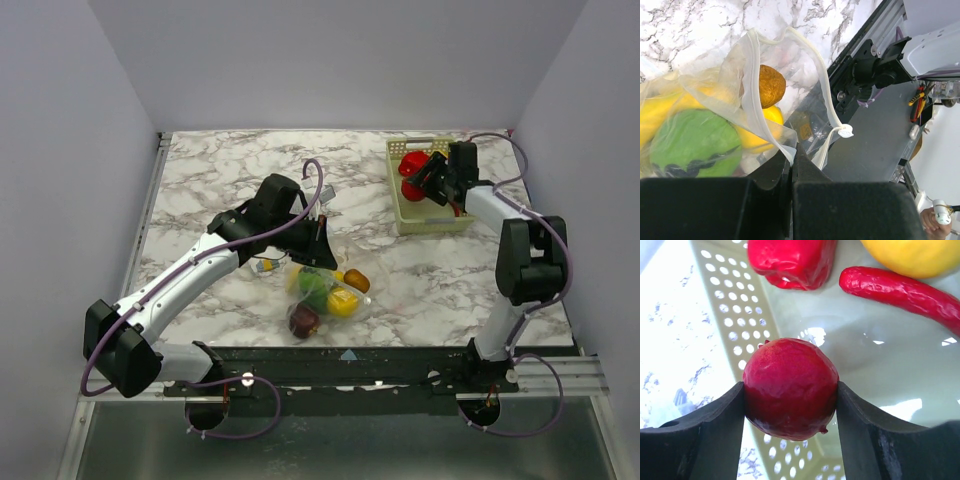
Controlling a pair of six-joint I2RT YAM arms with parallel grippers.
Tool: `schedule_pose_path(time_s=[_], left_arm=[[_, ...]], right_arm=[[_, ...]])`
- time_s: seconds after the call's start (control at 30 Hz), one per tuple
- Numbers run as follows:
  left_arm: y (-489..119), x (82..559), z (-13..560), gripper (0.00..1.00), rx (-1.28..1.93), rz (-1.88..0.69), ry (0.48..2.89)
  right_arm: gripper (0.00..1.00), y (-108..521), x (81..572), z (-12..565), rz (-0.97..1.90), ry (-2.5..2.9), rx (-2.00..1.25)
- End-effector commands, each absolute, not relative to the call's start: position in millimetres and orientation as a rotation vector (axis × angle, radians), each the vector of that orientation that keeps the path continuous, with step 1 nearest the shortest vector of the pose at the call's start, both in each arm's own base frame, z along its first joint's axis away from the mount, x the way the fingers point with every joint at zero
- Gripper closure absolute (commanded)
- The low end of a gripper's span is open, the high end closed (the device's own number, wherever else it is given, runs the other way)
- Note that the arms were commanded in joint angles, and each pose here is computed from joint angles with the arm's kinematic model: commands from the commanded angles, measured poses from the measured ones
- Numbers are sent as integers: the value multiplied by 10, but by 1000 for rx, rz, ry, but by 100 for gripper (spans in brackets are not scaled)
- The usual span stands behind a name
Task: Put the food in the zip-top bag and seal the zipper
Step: Pick up the fake fruit from the bin, then place the fake fruit in the zipper food storage bag.
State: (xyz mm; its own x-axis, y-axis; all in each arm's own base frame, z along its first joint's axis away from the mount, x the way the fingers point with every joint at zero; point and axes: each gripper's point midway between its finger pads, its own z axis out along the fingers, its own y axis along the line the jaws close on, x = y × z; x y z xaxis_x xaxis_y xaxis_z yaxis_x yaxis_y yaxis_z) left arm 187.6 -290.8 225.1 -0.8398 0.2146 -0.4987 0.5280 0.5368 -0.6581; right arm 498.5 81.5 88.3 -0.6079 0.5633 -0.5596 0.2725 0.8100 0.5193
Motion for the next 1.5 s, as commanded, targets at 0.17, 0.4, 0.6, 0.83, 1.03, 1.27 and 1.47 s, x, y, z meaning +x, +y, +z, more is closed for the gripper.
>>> schedule_pose_path(time_s=[0.17, 0.4, 0.6, 0.83, 1.03, 1.27, 1.47], left_arm=[[-2968, 1863, 2275, 100, 637, -1258, 2398], [-2981, 1865, 2248, 100, 638, -1264, 2412], [-2995, 1858, 2235, 100, 639, -1275, 2420], [-2989, 1874, 2228, 100, 636, -1264, 2421], [-2990, 1883, 2219, 100, 633, -1261, 2424], [-2994, 1890, 2216, 100, 632, -1261, 2426], [-2976, 1889, 2244, 100, 632, -1251, 2413]], right_arm=[[84, 767, 4442, 1376, 552, 2112, 577], [86, 945, 3804, 1522, 730, 2049, 538], [86, 1242, 3302, 1733, 958, 2002, 414], [86, 1560, 2853, 2089, 1177, 1944, 264], [86, 1924, 2430, 2183, 1352, 1963, 112], [85, 2414, 2023, 2193, 1430, 2010, -65], [71, 2688, 2008, 1992, 1295, 2132, -101]])
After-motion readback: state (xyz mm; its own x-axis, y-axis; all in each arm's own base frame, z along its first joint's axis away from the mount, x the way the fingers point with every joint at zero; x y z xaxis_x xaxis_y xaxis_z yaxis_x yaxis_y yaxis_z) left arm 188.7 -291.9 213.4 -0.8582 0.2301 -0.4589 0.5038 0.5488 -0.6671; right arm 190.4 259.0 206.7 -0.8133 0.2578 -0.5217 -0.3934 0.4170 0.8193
